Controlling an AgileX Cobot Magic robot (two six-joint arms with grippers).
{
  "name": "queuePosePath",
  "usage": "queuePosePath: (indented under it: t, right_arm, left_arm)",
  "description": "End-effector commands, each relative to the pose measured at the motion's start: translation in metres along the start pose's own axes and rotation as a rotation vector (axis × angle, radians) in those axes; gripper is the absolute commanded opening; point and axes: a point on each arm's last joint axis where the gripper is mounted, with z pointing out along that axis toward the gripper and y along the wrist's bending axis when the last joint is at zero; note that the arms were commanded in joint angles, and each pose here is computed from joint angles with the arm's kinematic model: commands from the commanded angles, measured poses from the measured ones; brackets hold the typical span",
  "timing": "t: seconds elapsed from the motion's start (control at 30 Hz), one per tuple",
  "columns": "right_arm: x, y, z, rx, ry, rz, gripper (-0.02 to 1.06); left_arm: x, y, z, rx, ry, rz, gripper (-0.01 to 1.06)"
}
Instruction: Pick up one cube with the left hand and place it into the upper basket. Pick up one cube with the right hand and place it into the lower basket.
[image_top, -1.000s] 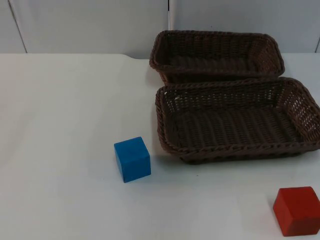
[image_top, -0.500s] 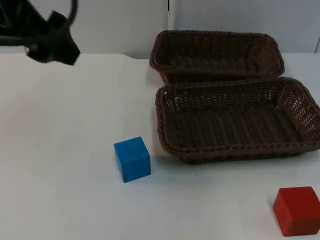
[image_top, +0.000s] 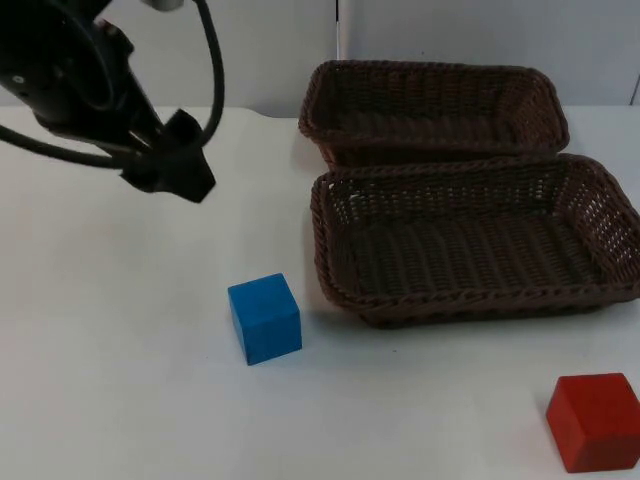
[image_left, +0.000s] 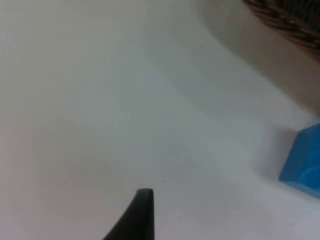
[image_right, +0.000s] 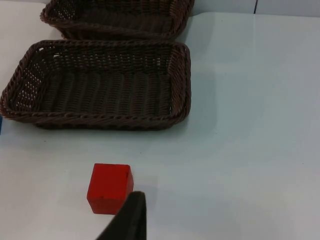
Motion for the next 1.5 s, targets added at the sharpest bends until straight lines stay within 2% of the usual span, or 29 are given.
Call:
queuePosePath:
  t: [0.0, 0.17, 0.33, 0.67, 0.83, 1.1, 1.47]
  right_arm:
    - [0.0, 0.0, 0.0, 0.004, -0.005, 0.003, 1.05]
    - [0.0, 0.0, 0.0, 0.004, -0.005, 0.003, 1.05]
    - [0.0, 0.0, 0.0, 0.004, -0.005, 0.003, 1.05]
    - [0.0, 0.0, 0.0, 0.004, -0.005, 0.003, 1.05]
    - [0.0, 0.0, 0.0, 0.006, -0.005, 0.002, 1.05]
    - [0.0, 0.0, 0.0, 0.006, -0.005, 0.002, 1.05]
    - [0.0, 0.0, 0.0, 0.006, -0.005, 0.002, 1.05]
  left_arm:
    - [-0.005, -0.004, 0.007, 0.049, -0.018, 0.04, 1.05]
    - [-0.006, -0.011, 0.025, 0.094, 0.005, 0.105, 1.05]
    - [-0.004, -0.028, 0.05, 0.128, 0.054, 0.206, 1.05]
    - [0.008, -0.049, 0.092, 0.192, 0.14, 0.237, 1.05]
    - [0.013, -0.058, 0.11, 0.198, 0.158, 0.246, 1.05]
    - [0.019, -0.062, 0.128, 0.191, 0.171, 0.241, 1.05]
    - [0.017, -0.062, 0.129, 0.179, 0.154, 0.22, 1.05]
